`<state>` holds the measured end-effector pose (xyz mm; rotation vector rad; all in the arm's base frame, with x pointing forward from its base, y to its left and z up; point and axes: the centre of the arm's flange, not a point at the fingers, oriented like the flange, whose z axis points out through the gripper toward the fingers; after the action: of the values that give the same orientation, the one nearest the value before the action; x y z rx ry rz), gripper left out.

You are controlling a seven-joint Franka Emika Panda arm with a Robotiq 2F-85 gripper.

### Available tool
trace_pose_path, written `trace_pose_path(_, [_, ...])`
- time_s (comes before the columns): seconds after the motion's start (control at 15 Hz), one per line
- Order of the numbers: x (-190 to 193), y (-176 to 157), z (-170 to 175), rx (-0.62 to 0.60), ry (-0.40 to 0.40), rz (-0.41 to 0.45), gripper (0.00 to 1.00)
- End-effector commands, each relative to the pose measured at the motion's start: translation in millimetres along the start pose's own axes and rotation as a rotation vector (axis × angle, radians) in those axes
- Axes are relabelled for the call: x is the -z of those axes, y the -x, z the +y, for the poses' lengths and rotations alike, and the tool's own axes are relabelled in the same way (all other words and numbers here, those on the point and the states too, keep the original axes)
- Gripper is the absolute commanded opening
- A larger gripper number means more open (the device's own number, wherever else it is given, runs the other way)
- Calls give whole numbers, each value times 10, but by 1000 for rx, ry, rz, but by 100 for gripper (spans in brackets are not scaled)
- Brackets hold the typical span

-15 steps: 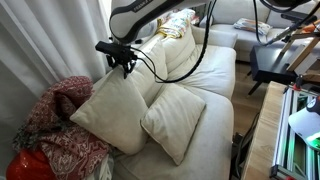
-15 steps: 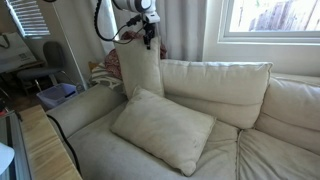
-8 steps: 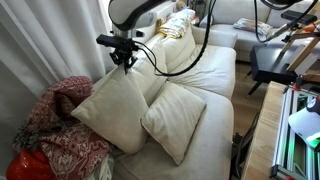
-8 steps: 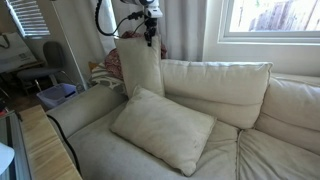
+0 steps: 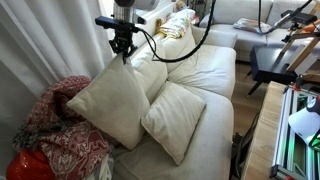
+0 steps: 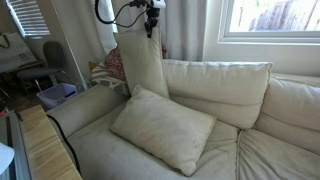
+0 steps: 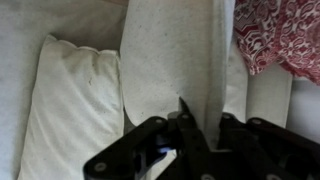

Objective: Put the white pillow on the right in a lying position and then put the other pillow on top of it

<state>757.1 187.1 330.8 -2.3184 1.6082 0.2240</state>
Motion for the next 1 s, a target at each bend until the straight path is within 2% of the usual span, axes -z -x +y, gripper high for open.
trace_pose_path(0.0, [720, 142, 18, -32, -118, -55, 4])
trace_pose_path(0.33, [1408, 156, 105, -98, -195, -26, 4])
trace_pose_path(0.47, [1683, 149, 156, -91, -268, 49, 4])
trace_pose_path(0.67, [2098, 145, 252, -93, -346, 75, 4])
trace_pose_path(0.93, [2424, -57, 449, -67, -358, 123, 4])
